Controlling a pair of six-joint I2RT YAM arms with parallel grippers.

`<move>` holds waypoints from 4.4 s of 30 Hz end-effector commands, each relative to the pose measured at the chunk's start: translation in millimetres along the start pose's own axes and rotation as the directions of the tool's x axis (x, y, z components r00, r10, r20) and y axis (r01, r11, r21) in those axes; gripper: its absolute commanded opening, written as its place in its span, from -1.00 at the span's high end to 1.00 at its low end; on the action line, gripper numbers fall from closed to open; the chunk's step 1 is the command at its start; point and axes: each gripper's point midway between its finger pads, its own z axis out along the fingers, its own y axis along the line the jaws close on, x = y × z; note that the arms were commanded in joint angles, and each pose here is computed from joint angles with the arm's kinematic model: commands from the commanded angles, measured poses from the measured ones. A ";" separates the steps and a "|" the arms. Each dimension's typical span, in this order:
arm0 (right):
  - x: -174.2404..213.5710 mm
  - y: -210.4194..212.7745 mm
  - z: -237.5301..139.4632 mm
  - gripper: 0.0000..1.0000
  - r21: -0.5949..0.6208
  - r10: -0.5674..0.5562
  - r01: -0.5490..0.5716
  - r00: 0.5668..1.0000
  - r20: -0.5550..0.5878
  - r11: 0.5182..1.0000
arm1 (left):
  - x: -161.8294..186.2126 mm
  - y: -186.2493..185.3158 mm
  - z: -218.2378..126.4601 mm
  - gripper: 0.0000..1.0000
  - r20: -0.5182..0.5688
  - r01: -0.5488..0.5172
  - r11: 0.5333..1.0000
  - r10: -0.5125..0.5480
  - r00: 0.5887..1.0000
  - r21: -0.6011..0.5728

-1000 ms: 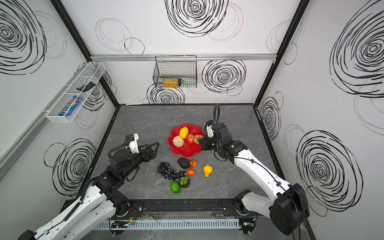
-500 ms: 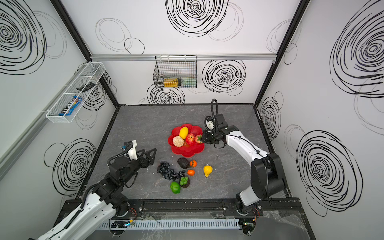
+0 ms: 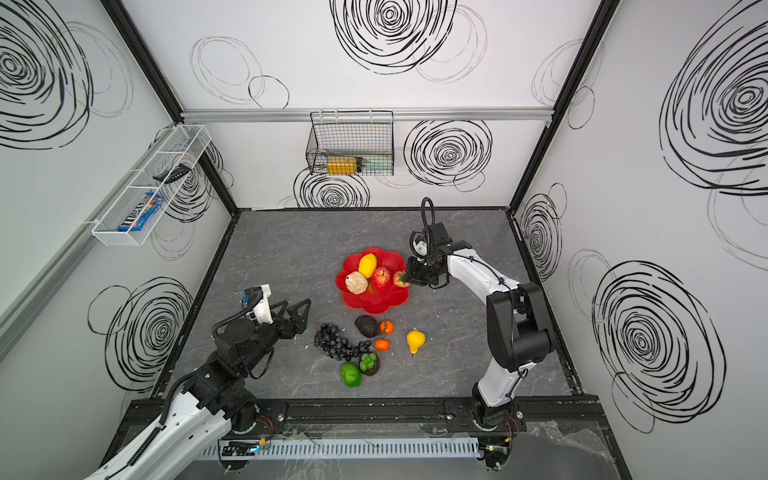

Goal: Place and organize the fake fruits in the fruit bowl
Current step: 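Lower the red fruit into the bowl beside the apple and open the right gripper, then draw the right gripper back and move it over the yellow pear, then lower the right gripper onto the yellow pear and close it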

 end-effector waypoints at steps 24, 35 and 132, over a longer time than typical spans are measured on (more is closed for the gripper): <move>-32.4 -16.7 15.4 0.70 0.133 -0.070 0.070 0.998 -0.006 0.989 | -5.3 0.9 3.5 -0.90 0.030 -0.012 1.000 0.012 0.999 -0.002; -40.7 -11.8 23.2 0.64 0.175 -0.103 0.101 0.995 0.003 0.979 | -5.0 2.0 4.3 -0.90 0.028 -0.011 1.000 0.011 1.000 -0.006; 167.4 -38.3 9.2 -0.15 0.297 -0.089 0.025 0.975 0.205 0.954 | 64.9 -90.4 12.2 -0.93 -0.299 -0.101 0.990 0.126 0.946 0.099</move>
